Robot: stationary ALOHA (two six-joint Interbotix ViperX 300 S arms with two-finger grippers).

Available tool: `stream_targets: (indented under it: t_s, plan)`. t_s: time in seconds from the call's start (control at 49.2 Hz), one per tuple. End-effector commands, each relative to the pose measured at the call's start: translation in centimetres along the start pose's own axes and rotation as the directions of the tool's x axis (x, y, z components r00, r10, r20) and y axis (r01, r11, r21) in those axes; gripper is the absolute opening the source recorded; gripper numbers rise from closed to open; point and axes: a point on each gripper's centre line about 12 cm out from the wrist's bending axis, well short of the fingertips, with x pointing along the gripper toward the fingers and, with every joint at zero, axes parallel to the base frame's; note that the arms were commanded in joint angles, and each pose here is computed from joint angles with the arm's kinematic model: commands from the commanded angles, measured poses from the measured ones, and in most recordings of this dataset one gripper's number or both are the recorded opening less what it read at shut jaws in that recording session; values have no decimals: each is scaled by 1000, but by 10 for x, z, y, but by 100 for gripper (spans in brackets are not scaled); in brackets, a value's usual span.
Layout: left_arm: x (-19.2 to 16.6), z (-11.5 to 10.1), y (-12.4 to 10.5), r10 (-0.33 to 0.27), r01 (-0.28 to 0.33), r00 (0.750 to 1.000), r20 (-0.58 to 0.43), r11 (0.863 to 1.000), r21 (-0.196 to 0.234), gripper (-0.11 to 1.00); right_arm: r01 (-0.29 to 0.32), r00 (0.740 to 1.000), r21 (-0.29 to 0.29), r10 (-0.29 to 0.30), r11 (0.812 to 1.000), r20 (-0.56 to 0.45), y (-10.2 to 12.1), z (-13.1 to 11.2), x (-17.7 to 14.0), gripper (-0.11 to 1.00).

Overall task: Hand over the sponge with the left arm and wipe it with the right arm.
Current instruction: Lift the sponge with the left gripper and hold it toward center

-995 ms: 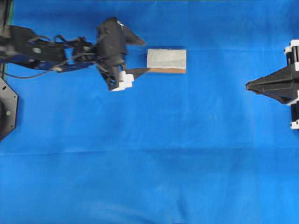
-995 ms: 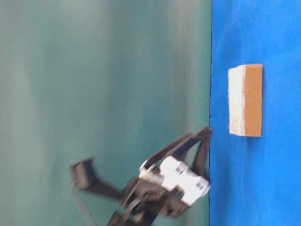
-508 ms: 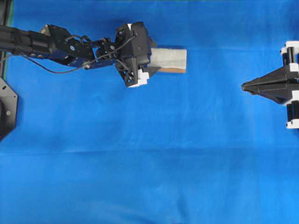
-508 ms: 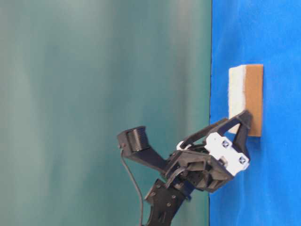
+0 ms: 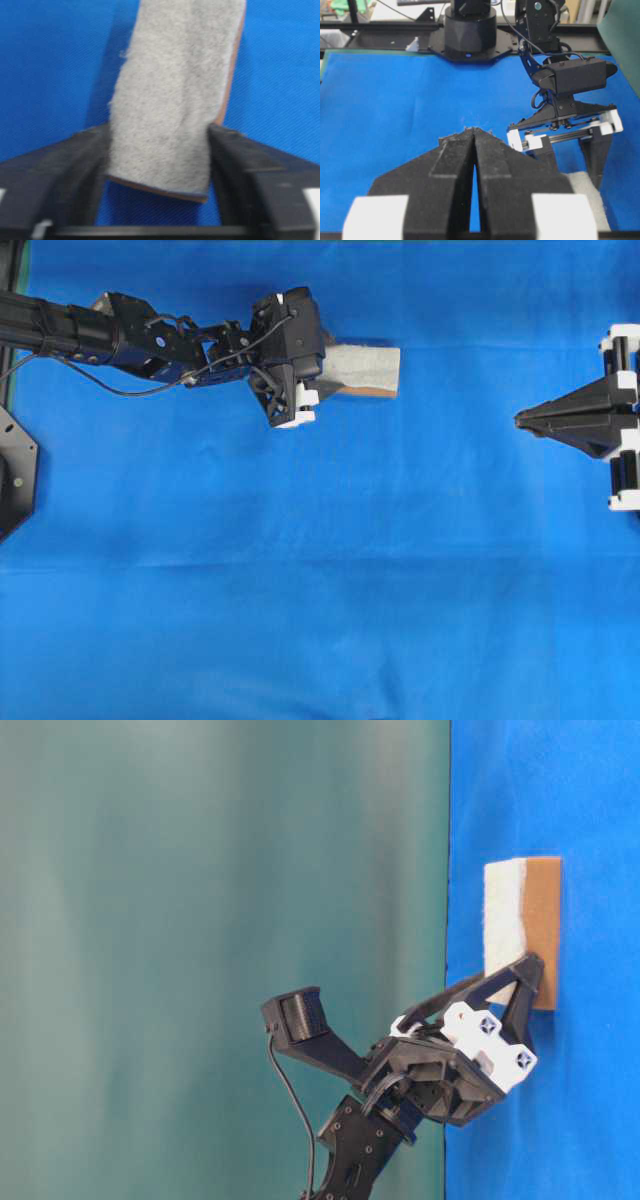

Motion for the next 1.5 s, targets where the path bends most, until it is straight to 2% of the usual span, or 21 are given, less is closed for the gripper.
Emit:
stream_targets:
  t_s: [0.0, 0.061, 0.203, 0.406, 0.63, 0.853, 1.097, 1.3, 1.483]
  plan:
    - [-5, 12, 5, 12, -12, 1000, 29, 1000, -12, 45, 3, 1000, 2, -3, 1000, 9, -1, 3, 1, 0]
    - [-5, 12, 5, 10, -10, 1000, 21, 1000, -26, 40, 3, 1000, 2, -3, 1000, 9, -1, 3, 1, 0]
    - [-10, 17, 6, 5, -5, 1000, 5, 999, -49, 40, 3, 1000, 2, -3, 1000, 3, -1, 2, 2, 0]
    - [-33, 39, 5, -5, 7, 1000, 17, 995, -104, 40, 5, 1000, 2, -5, 1000, 2, -1, 1, 2, 0]
    - [-74, 74, -18, -68, 73, 997, 43, 991, -113, 40, 17, 1000, 2, -17, 1000, 1, -4, 1, 2, 0]
    - [-113, 98, -53, -155, 166, 984, 91, 977, -134, 40, 34, 999, 5, -34, 999, -11, -7, -1, 4, 0]
    - [-130, 98, -85, -228, 246, 967, 112, 950, -193, 40, 35, 999, 14, -35, 999, -34, -7, -6, 8, 0]
    - [-131, 99, -87, -233, 252, 965, 117, 948, -195, 40, 36, 999, 23, -35, 999, -37, -8, -4, 11, 0]
    - [-130, 98, -86, -230, 250, 966, 116, 948, -197, 40, 25, 998, 77, -21, 997, -55, -5, 0, 25, 0]
